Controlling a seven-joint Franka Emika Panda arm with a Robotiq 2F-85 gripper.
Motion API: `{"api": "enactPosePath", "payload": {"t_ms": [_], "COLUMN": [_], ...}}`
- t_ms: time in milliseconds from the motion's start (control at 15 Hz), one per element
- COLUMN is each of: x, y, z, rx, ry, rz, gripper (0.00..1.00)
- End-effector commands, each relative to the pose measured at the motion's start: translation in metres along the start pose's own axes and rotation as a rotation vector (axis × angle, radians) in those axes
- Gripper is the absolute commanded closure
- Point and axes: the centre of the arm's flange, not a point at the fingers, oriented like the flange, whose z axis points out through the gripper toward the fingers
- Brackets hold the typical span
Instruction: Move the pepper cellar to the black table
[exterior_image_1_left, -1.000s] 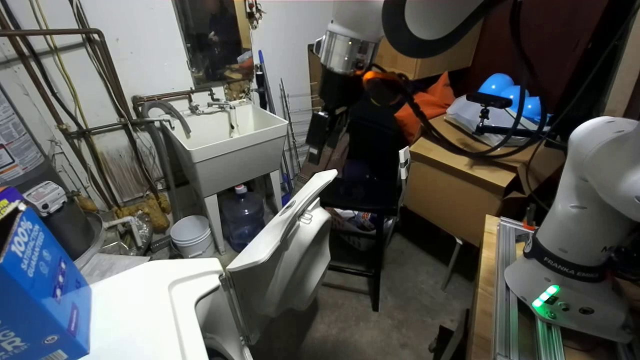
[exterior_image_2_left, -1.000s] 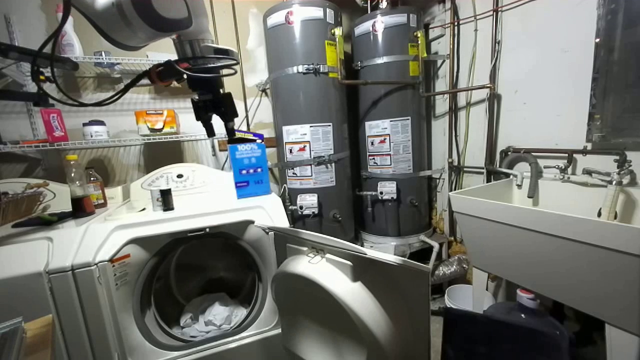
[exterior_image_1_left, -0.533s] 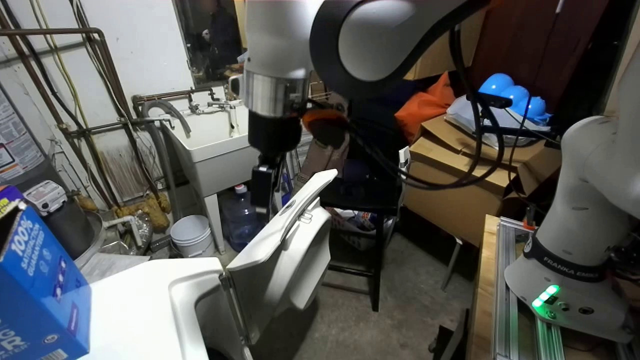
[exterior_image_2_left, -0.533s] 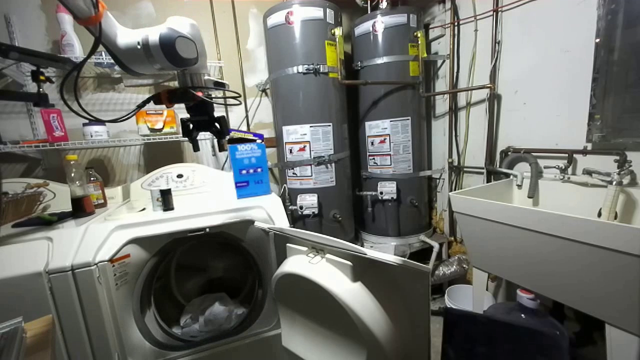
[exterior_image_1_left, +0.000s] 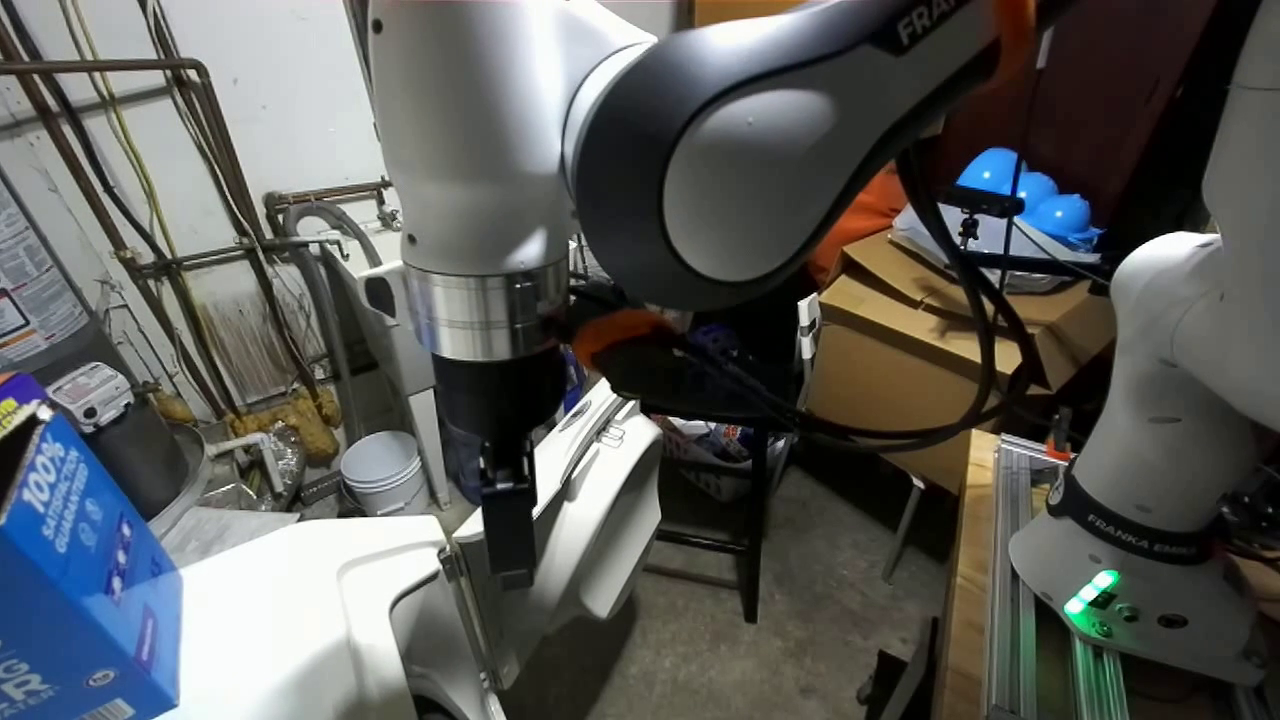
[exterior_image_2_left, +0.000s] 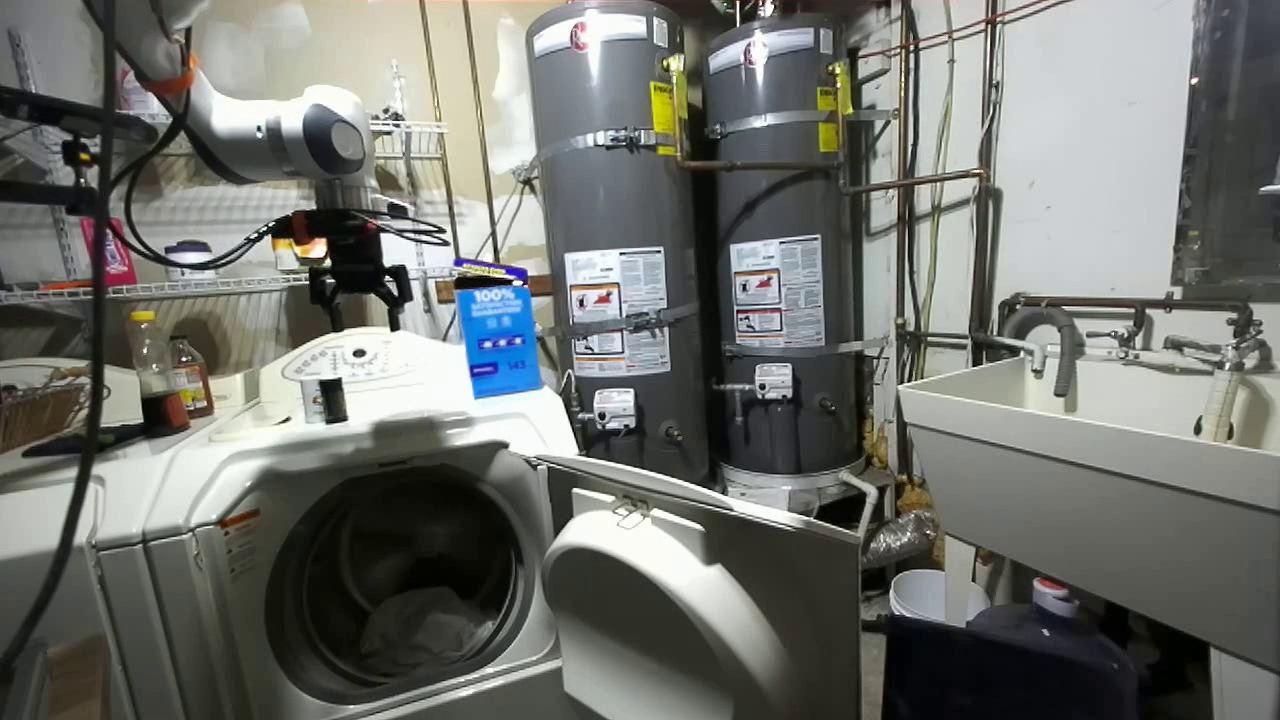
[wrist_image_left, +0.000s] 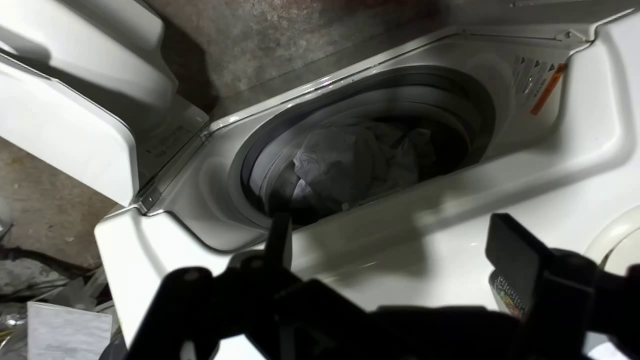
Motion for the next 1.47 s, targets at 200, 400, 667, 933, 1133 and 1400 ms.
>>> {"api": "enactPosePath", "payload": {"t_ms": [200,400,667,933,1133,1400], "x": [0.03,0.051,0.079,0.113,0.12,0.126], "y": [0.007,0.015,0.007,-0.037,-0.084,-0.119], "z": [0.02,0.037,0.055,0.058,0.063,0.072], "rx": [-0.066,-0.12,-0.12,-0.141,-0.084,0.014], "ry": [0.037,0.026,0.068,0.198,0.315,0.452], "rz": [-0.202,-0.359,-0.563,-0.728,-0.837,-0.969], "gripper": [0.0,0.0,0.0,0.0,0.0,0.0]}}
